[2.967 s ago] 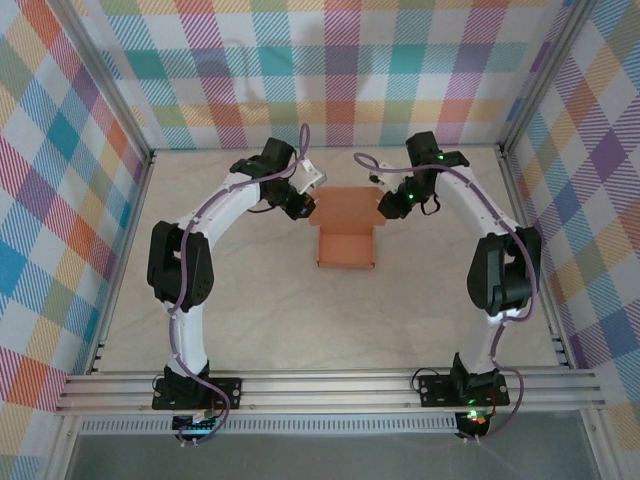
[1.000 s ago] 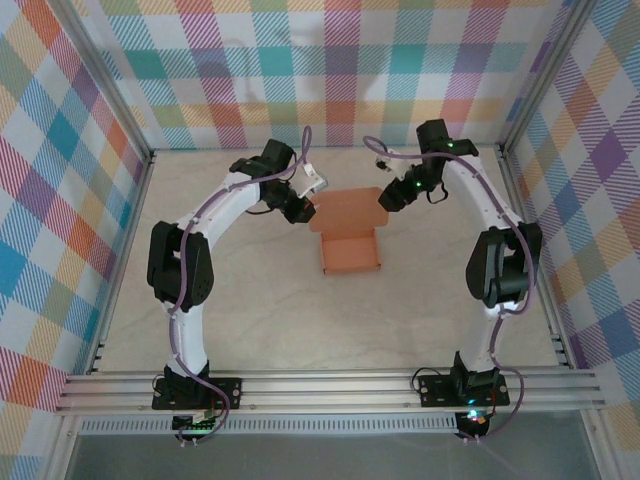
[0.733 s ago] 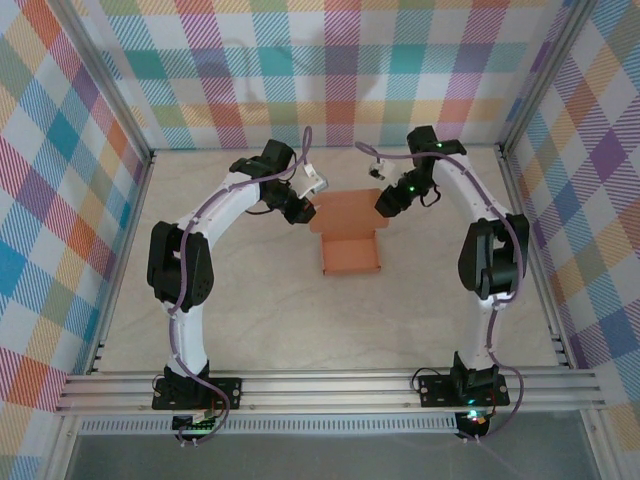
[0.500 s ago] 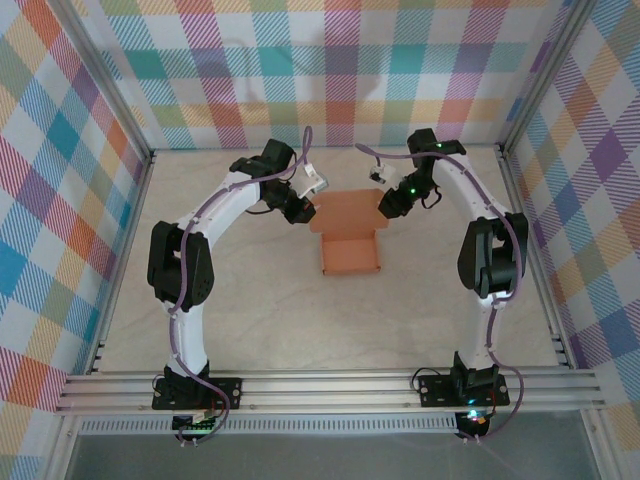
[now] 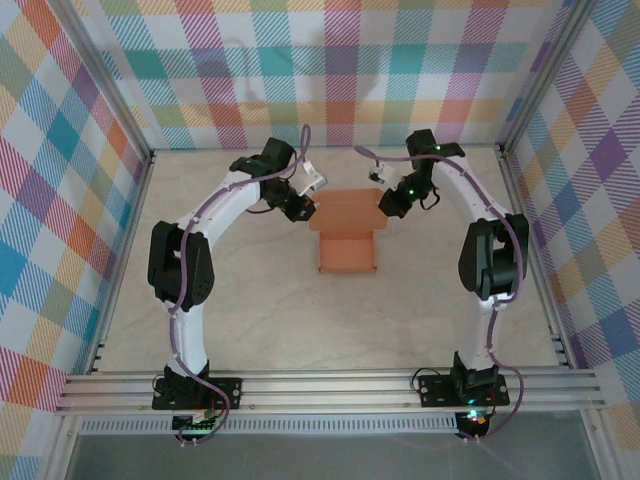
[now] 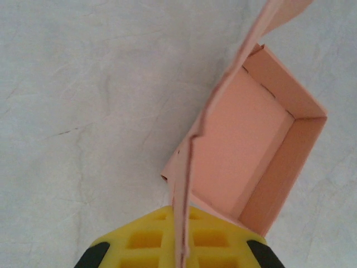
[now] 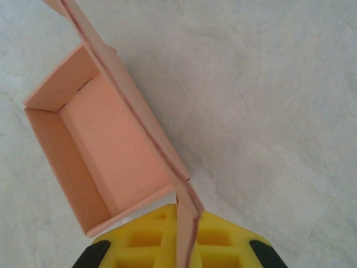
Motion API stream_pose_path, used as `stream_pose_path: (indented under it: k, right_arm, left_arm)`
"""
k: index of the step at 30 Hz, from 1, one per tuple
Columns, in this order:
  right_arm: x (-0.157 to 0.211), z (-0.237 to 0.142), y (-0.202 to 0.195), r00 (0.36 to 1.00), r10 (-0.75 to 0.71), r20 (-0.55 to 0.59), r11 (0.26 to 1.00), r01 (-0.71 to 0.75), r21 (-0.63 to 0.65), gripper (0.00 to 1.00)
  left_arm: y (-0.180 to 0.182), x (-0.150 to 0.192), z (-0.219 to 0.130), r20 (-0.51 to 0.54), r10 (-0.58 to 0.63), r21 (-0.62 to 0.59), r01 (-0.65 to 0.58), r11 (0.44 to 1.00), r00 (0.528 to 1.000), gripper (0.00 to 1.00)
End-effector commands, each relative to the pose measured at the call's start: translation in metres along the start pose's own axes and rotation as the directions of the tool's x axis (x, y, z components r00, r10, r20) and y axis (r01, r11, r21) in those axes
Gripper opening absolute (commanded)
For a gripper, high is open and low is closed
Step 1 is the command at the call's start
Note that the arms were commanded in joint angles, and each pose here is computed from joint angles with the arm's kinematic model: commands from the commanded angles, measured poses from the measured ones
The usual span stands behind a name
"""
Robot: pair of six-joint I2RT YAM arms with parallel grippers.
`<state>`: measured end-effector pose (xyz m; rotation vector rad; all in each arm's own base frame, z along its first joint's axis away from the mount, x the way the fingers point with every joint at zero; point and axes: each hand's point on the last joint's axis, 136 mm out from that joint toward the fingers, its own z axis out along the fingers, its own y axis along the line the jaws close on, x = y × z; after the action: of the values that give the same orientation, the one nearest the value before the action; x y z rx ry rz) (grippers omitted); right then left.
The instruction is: Fold the paper box
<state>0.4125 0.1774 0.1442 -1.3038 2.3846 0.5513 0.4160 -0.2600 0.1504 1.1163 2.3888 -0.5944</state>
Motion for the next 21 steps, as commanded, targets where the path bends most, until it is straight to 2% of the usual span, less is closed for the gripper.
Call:
stream_pose_path:
  k: [1,5,11,16,21]
  right_arm:
    - [-0.015,-0.011,-0.006,0.998,0.011,0.069,0.991,-0.020,0.136,0.00]
    - [-0.017,-0.016,-0.024,0.977,0.149,0.150,0.941,-0.187,0.282,0.00]
    - [-0.013,-0.023,-0.019,0.915,0.316,0.252,0.832,-0.394,0.389,0.00]
    - [-0.014,-0.029,-0.005,0.841,0.368,0.397,0.754,-0.519,0.402,0.00]
    - [-0.018,-0.029,0.009,0.764,0.355,0.538,0.703,-0.598,0.386,0.00]
  left_arm:
    - [0.005,-0.011,0.006,0.054,-0.074,-0.053,0.077,0.996,0.996,0.00]
    - [0.012,-0.013,0.014,0.076,-0.173,-0.131,0.182,0.975,0.982,0.00]
    - [-0.001,-0.024,0.026,0.129,-0.235,-0.218,0.258,0.941,0.964,0.00]
    - [-0.015,-0.033,0.032,0.196,-0.236,-0.287,0.286,0.914,0.952,0.00]
    - [-0.020,-0.041,0.027,0.312,-0.264,-0.298,0.358,0.885,0.913,0.00]
